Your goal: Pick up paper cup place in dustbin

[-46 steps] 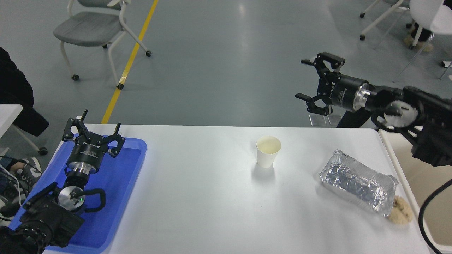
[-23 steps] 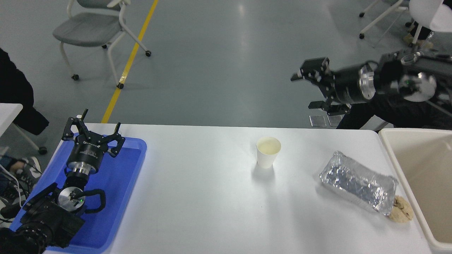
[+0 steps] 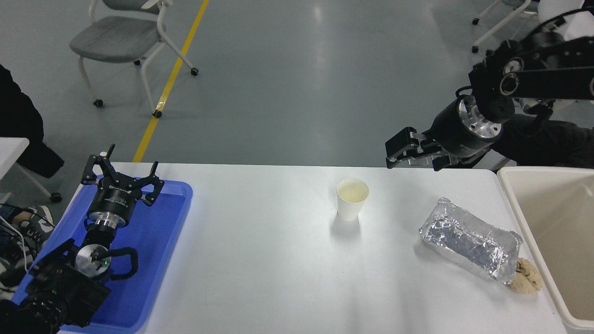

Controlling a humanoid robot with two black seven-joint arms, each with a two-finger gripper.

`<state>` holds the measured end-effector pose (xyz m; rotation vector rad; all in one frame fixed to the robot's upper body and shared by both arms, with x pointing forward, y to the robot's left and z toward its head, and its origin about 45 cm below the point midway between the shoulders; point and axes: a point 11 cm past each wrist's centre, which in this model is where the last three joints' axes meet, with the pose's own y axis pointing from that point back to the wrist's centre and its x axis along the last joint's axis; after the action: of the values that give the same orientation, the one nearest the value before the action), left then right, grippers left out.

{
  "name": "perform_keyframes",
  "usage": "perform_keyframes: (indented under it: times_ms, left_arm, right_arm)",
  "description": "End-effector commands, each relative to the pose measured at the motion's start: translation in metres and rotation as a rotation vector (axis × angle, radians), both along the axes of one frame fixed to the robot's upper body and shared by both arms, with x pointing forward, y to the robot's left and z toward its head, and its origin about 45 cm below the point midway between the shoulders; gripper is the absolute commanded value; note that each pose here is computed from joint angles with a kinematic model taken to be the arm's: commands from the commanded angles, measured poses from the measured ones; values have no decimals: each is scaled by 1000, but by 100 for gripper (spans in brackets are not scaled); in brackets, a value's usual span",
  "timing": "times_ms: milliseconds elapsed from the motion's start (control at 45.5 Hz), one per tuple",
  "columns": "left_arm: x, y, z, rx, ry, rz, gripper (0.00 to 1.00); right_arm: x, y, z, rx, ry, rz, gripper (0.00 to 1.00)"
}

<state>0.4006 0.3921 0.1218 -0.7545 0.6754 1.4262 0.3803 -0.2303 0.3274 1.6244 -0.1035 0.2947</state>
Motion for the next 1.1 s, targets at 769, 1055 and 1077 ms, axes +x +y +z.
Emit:
perform_keyframes:
  times_ms: [769, 1055, 1077]
  left_arm:
    - [0, 0, 0, -1, -1, 0, 100]
    - [1, 0, 1, 0, -2, -2, 100]
    - [1, 0, 1, -1, -2, 0, 100]
  right_arm:
    - [-59, 13, 47, -134, 182, -9, 100]
    - [-26, 28, 22, -102, 71, 18, 100]
    - [-22, 29, 19, -100, 60, 19, 100]
